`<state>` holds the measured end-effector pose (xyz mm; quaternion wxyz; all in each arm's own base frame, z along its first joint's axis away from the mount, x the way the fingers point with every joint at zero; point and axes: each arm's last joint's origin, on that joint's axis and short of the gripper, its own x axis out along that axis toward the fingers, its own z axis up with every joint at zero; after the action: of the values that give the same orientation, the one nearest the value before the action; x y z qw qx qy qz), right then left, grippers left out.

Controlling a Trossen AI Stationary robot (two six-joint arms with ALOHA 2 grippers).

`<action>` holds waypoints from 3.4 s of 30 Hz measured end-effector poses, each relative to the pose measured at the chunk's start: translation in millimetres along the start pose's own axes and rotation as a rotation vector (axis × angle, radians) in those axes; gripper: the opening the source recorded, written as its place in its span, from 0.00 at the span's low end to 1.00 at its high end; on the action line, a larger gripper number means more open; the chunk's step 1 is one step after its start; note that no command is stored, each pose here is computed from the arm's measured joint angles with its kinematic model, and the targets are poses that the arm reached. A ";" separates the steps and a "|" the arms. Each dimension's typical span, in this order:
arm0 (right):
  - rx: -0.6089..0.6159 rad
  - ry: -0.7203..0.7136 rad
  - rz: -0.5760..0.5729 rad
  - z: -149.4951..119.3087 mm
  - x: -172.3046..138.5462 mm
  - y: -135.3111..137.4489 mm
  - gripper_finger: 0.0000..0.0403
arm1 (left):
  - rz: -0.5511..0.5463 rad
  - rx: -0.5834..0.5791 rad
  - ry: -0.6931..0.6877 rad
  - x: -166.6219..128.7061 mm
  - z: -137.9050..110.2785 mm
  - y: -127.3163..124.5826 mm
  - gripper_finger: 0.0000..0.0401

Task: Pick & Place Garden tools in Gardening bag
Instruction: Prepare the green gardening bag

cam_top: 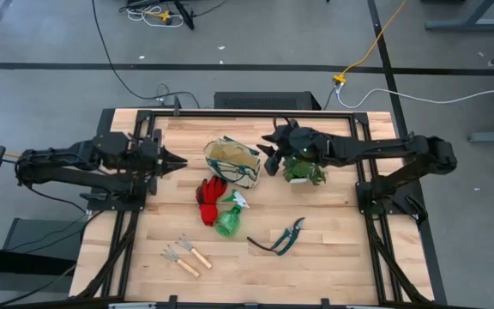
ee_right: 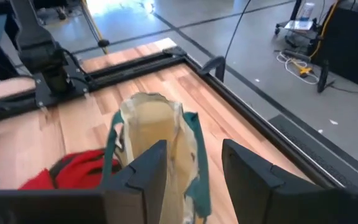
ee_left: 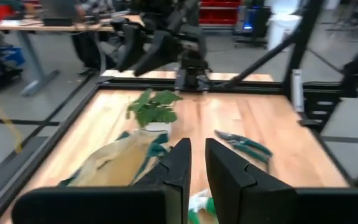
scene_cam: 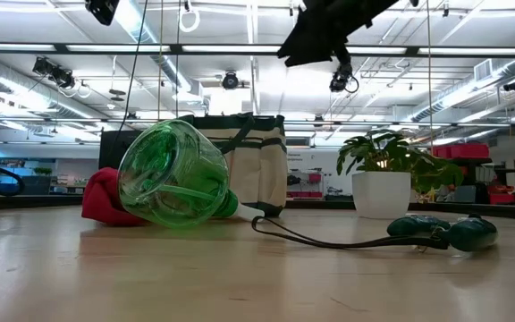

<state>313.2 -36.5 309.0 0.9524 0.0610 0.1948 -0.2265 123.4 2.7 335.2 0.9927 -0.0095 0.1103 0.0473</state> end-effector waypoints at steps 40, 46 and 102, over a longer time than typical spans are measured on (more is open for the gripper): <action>0.036 0.028 0.076 -4.5 30.1 -16.6 0.38 | 0.102 0.082 0.430 133.4 -29.8 30.3 0.14; 0.037 0.020 0.068 -3.2 31.1 -20.4 0.38 | 0.091 0.104 0.510 144.4 -24.3 31.3 0.14; -0.016 0.382 0.082 2.6 120.5 -25.8 0.38 | 0.096 0.112 0.644 157.2 -37.6 37.4 0.14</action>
<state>401.3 -109.1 262.6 0.9070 0.1033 0.3710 -0.1705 264.3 53.2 263.6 0.9024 0.0356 0.4214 0.0823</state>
